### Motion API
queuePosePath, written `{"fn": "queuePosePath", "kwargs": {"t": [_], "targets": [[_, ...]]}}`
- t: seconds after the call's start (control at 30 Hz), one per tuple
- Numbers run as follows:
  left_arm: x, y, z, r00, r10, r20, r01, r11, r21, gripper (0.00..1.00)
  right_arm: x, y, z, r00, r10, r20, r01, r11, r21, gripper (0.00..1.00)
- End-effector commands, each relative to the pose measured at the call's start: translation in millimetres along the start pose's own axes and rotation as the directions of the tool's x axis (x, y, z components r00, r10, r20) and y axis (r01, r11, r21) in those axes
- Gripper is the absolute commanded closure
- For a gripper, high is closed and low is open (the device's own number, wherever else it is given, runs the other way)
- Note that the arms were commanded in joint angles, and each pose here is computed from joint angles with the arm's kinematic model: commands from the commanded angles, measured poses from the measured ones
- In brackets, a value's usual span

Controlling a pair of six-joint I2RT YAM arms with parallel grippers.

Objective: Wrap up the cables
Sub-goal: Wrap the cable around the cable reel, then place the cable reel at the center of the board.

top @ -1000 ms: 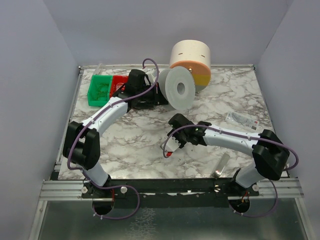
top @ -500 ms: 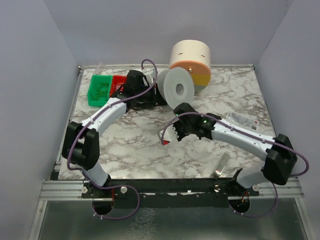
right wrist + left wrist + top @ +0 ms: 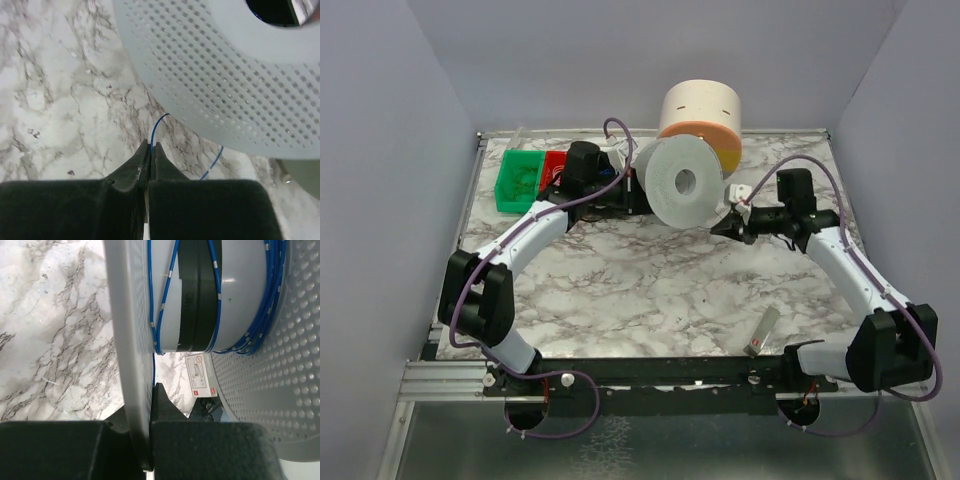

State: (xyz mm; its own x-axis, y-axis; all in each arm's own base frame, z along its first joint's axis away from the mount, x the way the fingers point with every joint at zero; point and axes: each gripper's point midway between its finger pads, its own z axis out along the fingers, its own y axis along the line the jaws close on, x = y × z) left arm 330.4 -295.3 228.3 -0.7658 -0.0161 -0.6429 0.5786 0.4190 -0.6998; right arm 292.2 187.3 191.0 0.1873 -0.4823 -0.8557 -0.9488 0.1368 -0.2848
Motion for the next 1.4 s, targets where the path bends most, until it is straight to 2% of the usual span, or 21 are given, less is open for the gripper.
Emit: {"fn": "queuePosePath", "kwargs": {"t": [0.0,0.23,0.37,0.4,0.43,0.47,0.53,0.63,0.73,0.87,1.1,1.13,1.17,1.37], "targets": [[-10,-37,-13,0.994,0.105,0.033,-0.109,0.985,0.136,1.00,-35,2,-22,0.927,0.231,0.294,-0.188,0.968,-0.168,1.00],[-3,-40,-13,0.993,0.117,0.009,-0.117,0.978,0.170,1.00,-35,-27,-57,0.797,0.454,0.398,-0.375,0.889,-0.263,0.99],[3,-42,-12,0.992,0.124,-0.008,-0.121,0.975,0.188,1.00,-27,-47,-64,0.710,0.586,0.391,-0.500,0.810,-0.306,1.00],[4,-42,-12,0.992,0.127,-0.010,-0.123,0.974,0.192,1.00,-26,-48,-67,0.656,0.654,0.376,-0.568,0.756,-0.325,1.00],[7,-47,-11,0.990,0.141,-0.018,-0.134,0.970,0.204,1.00,-13,-83,-83,0.534,0.754,0.383,-0.687,0.651,-0.324,1.00],[8,-48,-10,0.989,0.144,-0.022,-0.136,0.969,0.207,1.00,-8,-90,-88,0.506,0.765,0.399,-0.703,0.634,-0.323,1.00],[10,-49,-9,0.988,0.152,-0.032,-0.143,0.968,0.208,1.00,-4,-96,-93,0.512,0.752,0.415,-0.701,0.645,-0.304,1.00],[17,-49,-5,0.983,0.176,-0.052,-0.162,0.966,0.199,1.00,-10,-105,-100,0.492,0.762,0.421,-0.709,0.631,-0.315,1.00],[25,-50,1,0.978,0.196,-0.078,-0.178,0.965,0.192,1.00,-16,-115,-103,0.476,0.798,0.371,-0.739,0.591,-0.324,1.00],[32,-48,12,0.971,0.209,-0.112,-0.188,0.967,0.174,1.00,-21,-119,-102,0.546,0.778,0.310,-0.730,0.623,-0.279,1.00],[46,-40,29,0.965,0.204,-0.167,-0.179,0.972,0.152,1.00,-30,-107,-66,0.635,0.759,0.144,-0.720,0.649,-0.246,1.00],[50,-39,32,0.963,0.203,-0.177,-0.178,0.973,0.149,1.00,-30,-109,-61,0.650,0.748,0.134,-0.715,0.662,-0.227,1.00],[53,-37,35,0.961,0.203,-0.187,-0.178,0.973,0.144,1.00,-29,-112,-59,0.637,0.761,0.120,-0.734,0.647,-0.206,1.00],[68,-24,46,0.956,0.187,-0.225,-0.170,0.981,0.096,1.00,-38,-127,-50,0.698,0.707,0.112,-0.702,0.707,-0.086,1.00]]}}
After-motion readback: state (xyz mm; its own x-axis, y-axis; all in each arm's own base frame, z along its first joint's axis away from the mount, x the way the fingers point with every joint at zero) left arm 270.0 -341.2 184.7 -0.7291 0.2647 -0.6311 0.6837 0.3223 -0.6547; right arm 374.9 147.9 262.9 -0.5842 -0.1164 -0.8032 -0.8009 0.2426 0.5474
